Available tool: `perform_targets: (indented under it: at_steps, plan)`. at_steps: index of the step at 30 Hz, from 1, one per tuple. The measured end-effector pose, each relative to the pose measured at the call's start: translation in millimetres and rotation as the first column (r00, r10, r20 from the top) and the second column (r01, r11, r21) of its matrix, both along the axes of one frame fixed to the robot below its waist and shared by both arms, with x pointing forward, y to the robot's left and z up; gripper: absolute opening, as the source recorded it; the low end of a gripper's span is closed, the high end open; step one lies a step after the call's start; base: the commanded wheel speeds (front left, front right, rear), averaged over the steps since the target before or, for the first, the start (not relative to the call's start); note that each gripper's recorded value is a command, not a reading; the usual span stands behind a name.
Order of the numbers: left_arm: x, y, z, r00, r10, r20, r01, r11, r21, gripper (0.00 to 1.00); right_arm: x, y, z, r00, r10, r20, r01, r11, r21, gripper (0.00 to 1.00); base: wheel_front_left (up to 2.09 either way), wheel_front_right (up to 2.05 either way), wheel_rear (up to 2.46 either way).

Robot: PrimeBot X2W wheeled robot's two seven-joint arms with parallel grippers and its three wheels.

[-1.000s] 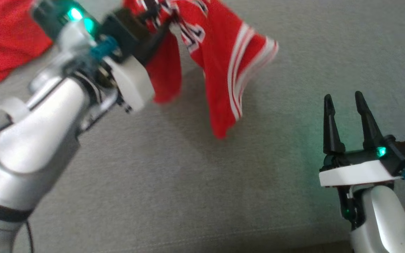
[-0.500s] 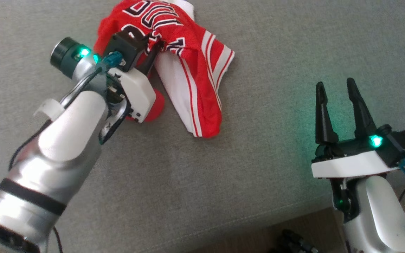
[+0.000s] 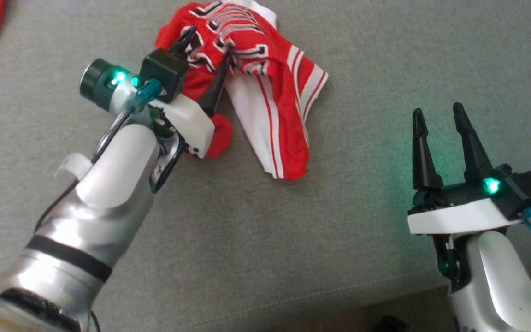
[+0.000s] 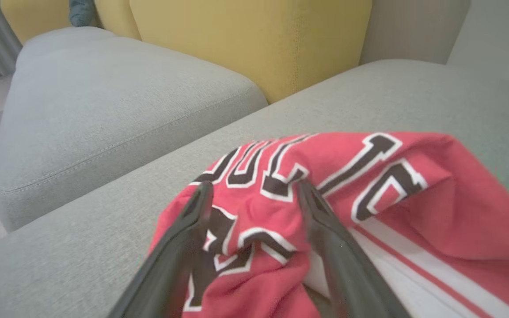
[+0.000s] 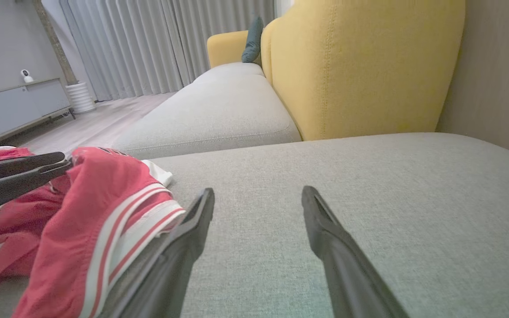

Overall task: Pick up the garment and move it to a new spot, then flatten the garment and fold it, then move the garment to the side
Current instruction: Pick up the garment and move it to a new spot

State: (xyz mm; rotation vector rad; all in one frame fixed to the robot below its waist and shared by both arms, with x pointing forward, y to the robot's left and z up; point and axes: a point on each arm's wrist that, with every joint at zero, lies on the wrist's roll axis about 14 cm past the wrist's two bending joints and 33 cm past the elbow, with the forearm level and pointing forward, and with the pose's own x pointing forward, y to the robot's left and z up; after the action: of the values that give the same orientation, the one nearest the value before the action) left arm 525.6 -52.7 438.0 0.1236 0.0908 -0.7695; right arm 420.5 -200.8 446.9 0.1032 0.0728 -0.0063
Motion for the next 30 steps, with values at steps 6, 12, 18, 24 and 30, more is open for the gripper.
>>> perform_targets:
  at_steps: [6,12,18,24,30]
  plan:
    - [-16.5,16.9,22.6,0.998,0.068,0.014,-0.067,0.996,-0.064,1.00,1.6,5.1,16.7,0.999,0.016,0.047,-0.016,1.000,-0.009,1.00,0.00,0.00,0.00]
    - [-47.4,51.3,47.7,0.979,0.205,0.019,-0.200,0.967,-0.156,1.00,-2.5,14.4,39.2,0.993,0.043,0.105,-0.042,0.999,-0.017,1.00,0.00,0.00,0.00]
    - [-81.4,100.2,63.2,0.925,0.379,0.001,-0.369,0.901,-0.229,1.00,-18.5,20.9,47.6,0.991,0.055,0.123,-0.055,0.998,-0.006,1.00,0.00,0.00,0.00]
    - [-121.2,133.9,62.4,0.883,0.469,-0.014,-0.458,0.855,-0.241,1.00,-30.7,29.5,56.5,0.986,0.077,0.146,-0.078,0.997,0.000,1.00,0.00,0.00,0.00]
    - [-153.2,159.2,57.9,0.837,0.545,-0.040,-0.537,0.805,-0.252,1.00,-45.0,36.4,54.8,0.986,0.093,0.141,-0.096,0.995,0.013,1.00,0.00,0.00,0.00]
